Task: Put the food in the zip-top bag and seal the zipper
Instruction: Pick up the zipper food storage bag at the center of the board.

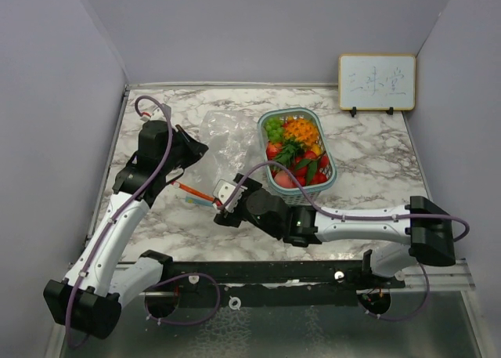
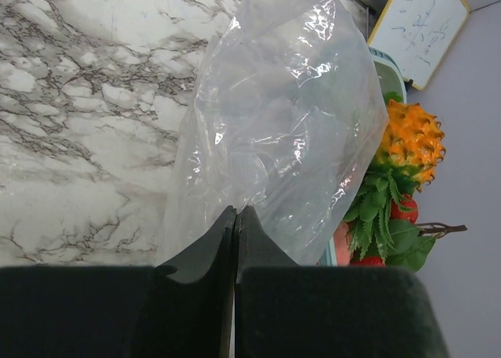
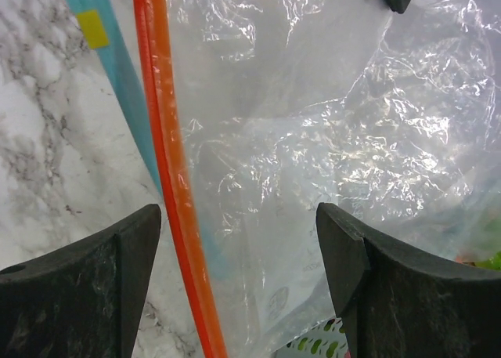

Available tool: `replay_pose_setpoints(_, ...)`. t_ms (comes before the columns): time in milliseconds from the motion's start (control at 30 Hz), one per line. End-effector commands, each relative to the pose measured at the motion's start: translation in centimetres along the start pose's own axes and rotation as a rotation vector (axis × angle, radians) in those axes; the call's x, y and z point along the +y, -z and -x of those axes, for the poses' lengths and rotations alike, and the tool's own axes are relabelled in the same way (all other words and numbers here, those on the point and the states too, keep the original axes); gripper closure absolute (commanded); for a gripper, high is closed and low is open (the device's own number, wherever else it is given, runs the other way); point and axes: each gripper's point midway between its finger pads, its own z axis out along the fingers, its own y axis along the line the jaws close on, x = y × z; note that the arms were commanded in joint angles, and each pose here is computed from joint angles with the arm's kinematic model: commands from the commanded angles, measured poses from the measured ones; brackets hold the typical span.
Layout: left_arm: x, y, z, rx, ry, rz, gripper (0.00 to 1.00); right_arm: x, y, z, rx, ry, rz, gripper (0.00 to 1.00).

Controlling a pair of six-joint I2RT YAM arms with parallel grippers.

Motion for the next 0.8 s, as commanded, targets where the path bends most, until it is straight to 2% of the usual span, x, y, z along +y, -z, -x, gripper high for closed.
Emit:
replay_pose_setpoints(0,-1.1,0.8,-0.1,0.015,0.013,-0.048,1.0,-1.5,-1.3,0.2,-0.011,0.02,-0.133,0.19)
replay_pose_setpoints(167,-1.3,0.9,-0.3,0.019,0.013,-0.061,1.0,-1.7,-2.0,-0.2,-0.006,0.024,-0.172,0.23)
replay_pose_setpoints(400,-0.8,1.0,-0.6,0.02,0.0,-0.053,1.0,-3.9,-1.1,0.3,-0.032,-0.023,-0.292,0.44)
replay_pose_setpoints(467,-0.8,1.0,-0.7,0.021,0.004,-0.059,1.0,-4.6,-0.8,0.4,-0.032,-0.03,-0.324,0.54)
replay_pose_setpoints(567,-0.6,0.9,-0.9,0.022,0.001,-0.058,1.0,-5.4,-0.3,0.9,-0.048,-0.061,-0.36,0.78)
replay_pose_setpoints(633,-0.3,0.8,-1.0,0.017,-0.011,-0.058,1.0,-5.7,0.1,1.8,-0.066,-0.098,-0.356,0.98)
replay_pose_setpoints(667,-0.2,0.9,-1.1,0.013,-0.018,-0.06,1.0,-5.9,0.3,2.2,-0.075,-0.117,-0.352,0.99)
replay_pose_setpoints(700,-0.2,0.9,-1.0,0.007,-0.027,-0.06,0.91,-6.0,0.4,2.6,-0.08,-0.137,-0.345,0.99)
replay_pose_setpoints(733,-0.1,1.0,-0.9,-0.002,-0.04,-0.06,0.76,-6.1,0.5,2.9,-0.084,-0.155,-0.335,0.99)
replay_pose_setpoints(767,0.0,1.2,-0.7,-0.014,-0.058,-0.057,0.55,-6.2,0.6,3.2,-0.085,-0.179,-0.322,0.99)
